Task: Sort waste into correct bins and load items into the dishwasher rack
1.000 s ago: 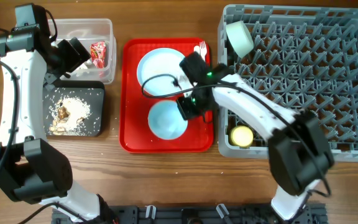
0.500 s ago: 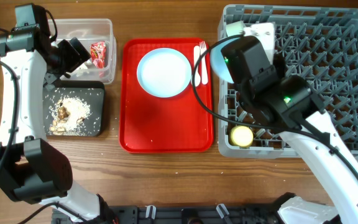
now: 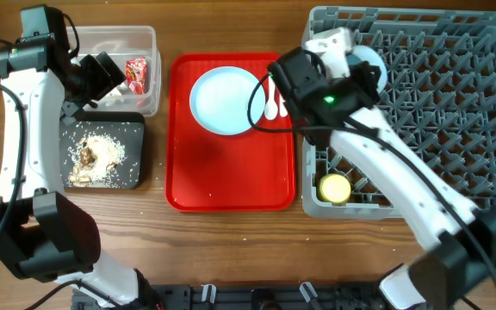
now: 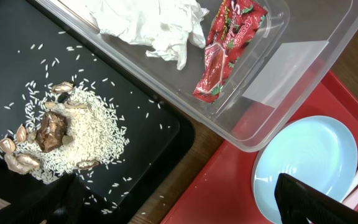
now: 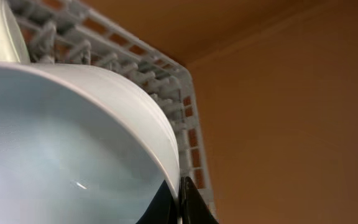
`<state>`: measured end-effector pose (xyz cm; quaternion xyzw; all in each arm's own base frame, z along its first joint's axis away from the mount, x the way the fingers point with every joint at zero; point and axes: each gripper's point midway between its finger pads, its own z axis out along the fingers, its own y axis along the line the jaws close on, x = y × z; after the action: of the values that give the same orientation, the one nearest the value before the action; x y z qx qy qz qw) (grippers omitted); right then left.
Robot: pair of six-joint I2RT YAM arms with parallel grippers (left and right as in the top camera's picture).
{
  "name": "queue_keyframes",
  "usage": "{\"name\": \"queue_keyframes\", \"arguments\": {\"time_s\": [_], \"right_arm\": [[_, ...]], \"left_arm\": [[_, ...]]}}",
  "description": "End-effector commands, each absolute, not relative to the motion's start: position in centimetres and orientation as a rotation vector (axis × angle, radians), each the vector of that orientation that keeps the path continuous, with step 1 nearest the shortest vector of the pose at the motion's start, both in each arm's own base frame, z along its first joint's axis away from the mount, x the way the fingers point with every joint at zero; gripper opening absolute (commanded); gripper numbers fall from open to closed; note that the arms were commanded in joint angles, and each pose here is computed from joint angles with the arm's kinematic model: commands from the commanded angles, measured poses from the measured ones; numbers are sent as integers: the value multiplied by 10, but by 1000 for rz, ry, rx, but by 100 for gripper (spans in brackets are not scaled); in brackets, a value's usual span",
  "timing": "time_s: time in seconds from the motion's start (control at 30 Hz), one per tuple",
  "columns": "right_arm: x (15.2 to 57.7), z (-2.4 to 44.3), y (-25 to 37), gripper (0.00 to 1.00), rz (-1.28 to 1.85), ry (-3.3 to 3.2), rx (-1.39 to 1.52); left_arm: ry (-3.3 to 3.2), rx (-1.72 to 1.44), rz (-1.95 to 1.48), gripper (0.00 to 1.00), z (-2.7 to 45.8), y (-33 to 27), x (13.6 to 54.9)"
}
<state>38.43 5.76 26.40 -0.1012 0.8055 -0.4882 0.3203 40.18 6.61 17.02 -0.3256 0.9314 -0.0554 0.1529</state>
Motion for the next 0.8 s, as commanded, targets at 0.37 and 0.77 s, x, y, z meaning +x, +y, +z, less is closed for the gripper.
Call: {"name": "queue_keyframes", "arguments": {"time_s": [0.37,0.77], "right_arm": [[406,198,45,4,-1605,2162,-531],[409,168,56,4,-1498,2253,-576]], "left_arm": [[2635,-936,-153,100,181,68,404],[2635,-936,-153,100,181,68,404]]}}
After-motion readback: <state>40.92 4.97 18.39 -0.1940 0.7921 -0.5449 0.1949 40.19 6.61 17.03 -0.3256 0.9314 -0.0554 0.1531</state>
